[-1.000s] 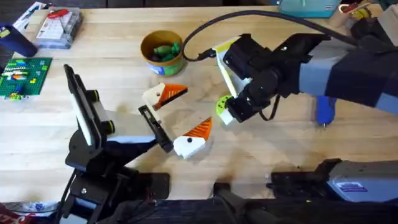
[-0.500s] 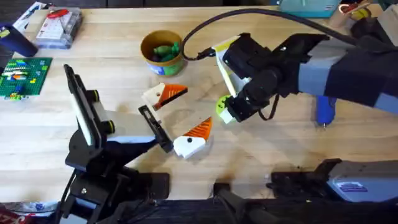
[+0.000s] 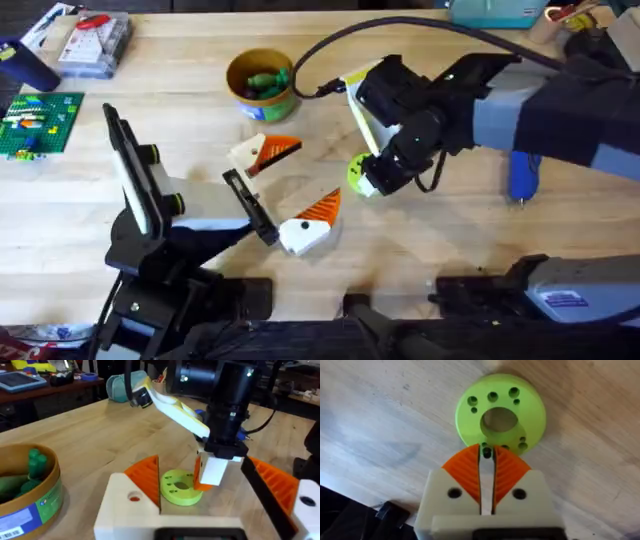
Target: Pick up the gripper from the table and insert it into the empty holder that is missing its gripper. Then pick up a screw, insert it into the mounting hole, and use the screwdriver to tighten it. Finally, clean up the table by picking up the vegetable and placing it into the bucket.
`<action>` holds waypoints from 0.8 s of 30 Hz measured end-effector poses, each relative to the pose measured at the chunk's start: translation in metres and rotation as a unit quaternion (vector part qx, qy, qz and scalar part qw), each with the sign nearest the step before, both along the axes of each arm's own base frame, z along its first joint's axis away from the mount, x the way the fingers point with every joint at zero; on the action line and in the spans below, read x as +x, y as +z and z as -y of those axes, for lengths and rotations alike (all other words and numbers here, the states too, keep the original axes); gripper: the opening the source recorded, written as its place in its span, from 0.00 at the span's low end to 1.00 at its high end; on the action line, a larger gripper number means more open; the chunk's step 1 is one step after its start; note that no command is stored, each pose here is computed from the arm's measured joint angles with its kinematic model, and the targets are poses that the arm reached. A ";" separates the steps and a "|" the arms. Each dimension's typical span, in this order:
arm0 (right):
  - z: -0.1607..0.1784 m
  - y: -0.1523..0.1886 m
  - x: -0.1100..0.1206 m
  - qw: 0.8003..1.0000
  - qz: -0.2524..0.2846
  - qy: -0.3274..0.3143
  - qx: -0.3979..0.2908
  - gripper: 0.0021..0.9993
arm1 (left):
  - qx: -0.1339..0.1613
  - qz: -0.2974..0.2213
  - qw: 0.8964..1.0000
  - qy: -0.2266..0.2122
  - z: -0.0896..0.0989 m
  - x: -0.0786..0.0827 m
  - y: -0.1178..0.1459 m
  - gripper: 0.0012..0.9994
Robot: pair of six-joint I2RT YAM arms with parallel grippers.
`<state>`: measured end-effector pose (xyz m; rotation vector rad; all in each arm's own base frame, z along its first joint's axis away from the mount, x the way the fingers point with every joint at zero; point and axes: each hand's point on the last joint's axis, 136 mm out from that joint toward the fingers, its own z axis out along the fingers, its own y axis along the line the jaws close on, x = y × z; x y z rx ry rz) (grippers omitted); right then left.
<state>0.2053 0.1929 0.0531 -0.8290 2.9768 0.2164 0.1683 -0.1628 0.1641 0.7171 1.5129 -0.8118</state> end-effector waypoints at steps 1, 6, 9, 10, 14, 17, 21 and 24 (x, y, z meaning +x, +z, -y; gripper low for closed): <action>0.000 0.000 0.000 1.000 0.001 0.000 -0.001 0.05 | 0.000 0.000 1.000 0.000 0.000 0.000 0.000 0.99; 0.001 0.000 0.001 1.000 -0.001 -0.002 -0.001 0.00 | 0.000 0.000 1.000 0.000 0.000 0.000 0.000 0.99; 0.002 0.001 -0.002 1.000 -0.010 -0.001 -0.007 0.00 | 0.000 0.000 1.000 0.000 0.000 0.000 0.000 0.99; 0.004 0.002 -0.004 1.000 -0.016 -0.001 -0.012 0.00 | 0.000 0.000 1.000 0.000 0.000 0.000 0.000 0.99; 0.010 0.019 -0.006 0.999 -0.041 -0.003 -0.028 0.00 | 0.000 0.000 1.000 0.000 0.000 0.000 0.000 0.99; 0.007 0.049 0.009 0.999 -0.031 -0.009 -0.016 0.00 | 0.000 0.000 1.000 0.000 0.000 0.000 0.000 0.99; 0.004 0.094 0.033 1.000 0.002 -0.020 0.009 0.00 | 0.000 0.000 1.000 0.000 0.000 0.000 0.000 0.99; 0.000 0.118 0.046 0.999 0.028 -0.024 0.028 0.00 | 0.000 0.000 1.000 0.000 0.000 0.000 0.000 0.99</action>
